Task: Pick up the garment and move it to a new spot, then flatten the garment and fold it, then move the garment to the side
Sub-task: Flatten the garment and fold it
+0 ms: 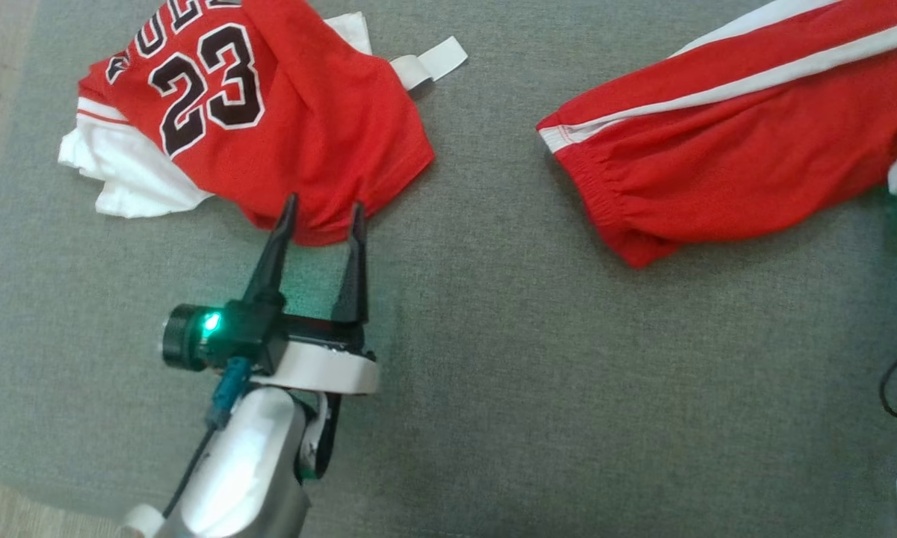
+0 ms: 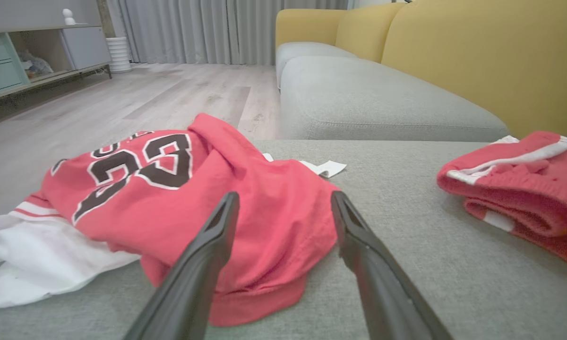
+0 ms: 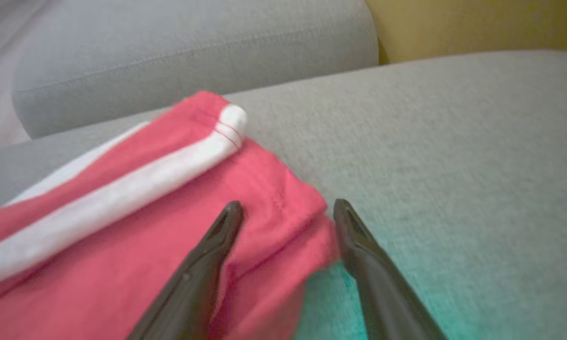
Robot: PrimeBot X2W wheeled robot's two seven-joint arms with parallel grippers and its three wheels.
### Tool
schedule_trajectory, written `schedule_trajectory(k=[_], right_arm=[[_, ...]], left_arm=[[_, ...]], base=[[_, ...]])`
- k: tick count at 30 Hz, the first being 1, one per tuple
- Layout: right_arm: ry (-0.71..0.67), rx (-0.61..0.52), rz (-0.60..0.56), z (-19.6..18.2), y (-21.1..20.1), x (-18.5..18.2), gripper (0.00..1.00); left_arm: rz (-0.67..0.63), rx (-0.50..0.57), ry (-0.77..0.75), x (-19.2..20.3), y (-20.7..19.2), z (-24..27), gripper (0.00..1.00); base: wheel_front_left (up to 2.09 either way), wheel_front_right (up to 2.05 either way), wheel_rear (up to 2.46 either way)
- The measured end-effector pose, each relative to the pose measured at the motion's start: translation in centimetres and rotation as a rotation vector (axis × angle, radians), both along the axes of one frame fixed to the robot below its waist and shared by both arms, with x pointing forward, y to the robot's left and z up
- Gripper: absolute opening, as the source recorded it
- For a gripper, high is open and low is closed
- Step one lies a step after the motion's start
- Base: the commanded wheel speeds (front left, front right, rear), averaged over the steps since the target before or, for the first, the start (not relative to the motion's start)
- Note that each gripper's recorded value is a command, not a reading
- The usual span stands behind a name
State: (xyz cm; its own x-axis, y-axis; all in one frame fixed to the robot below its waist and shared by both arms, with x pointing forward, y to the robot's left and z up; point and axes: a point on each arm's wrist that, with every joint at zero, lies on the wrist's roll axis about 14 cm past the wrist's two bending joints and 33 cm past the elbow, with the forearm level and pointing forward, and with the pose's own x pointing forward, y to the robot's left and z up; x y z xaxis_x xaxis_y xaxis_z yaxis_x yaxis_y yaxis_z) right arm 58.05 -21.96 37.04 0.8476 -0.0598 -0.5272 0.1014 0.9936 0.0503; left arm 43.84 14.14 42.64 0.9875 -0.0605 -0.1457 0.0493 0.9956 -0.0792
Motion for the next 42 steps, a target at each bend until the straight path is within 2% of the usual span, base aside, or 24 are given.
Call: schedule_trajectory(k=[8,9,10,16,22,29,36,42], right_arm=[[0.071,0.007,0.014,-1.2,0.7,-0.6,1.00],[0.070,0.005,0.025,-1.2,1.0,-0.5,0.71],[0.068,0.006,0.033,-1.2,1.3,-0.5,0.00],[0.016,0.027,0.035,-0.7,1.7,-0.6,0.00],[-0.049,0.065,-0.030,0.7,0.0,-2.0,0.00],[-0.087,0.102,-0.160,1.0,-3.6,-6.4,0.00],[-0.109,0.094,-0.282,1.4,-8.2,-11.1,0.00],[-0.120,0.088,-0.343,1.2,-10.2,-13.8,0.00]], left_arm=[[0.034,0.014,-0.016,0.4,1.6,0.4,1.00],[0.032,0.016,-0.017,0.4,1.5,0.4,1.00],[0.033,0.019,-0.018,0.5,1.5,0.4,1.00],[0.027,0.018,-0.026,0.8,1.5,0.6,1.00],[0.013,0.009,-0.054,0.8,0.8,1.7,1.00],[-0.008,-0.003,-0.086,0.3,0.0,3.1,1.00],[-0.047,-0.020,-0.095,-0.9,-1.5,3.7,1.00],[-0.072,-0.027,-0.099,-1.0,-2.5,3.9,1.00]], base=[[0.00,0.00,0.00],[0.00,0.00,0.00],[0.00,0.00,0.00],[0.00,0.00,0.00],[0.00,0.00,0.00],[0.00,0.00,0.00],[0.00,0.00,0.00],[0.00,0.00,0.00]])
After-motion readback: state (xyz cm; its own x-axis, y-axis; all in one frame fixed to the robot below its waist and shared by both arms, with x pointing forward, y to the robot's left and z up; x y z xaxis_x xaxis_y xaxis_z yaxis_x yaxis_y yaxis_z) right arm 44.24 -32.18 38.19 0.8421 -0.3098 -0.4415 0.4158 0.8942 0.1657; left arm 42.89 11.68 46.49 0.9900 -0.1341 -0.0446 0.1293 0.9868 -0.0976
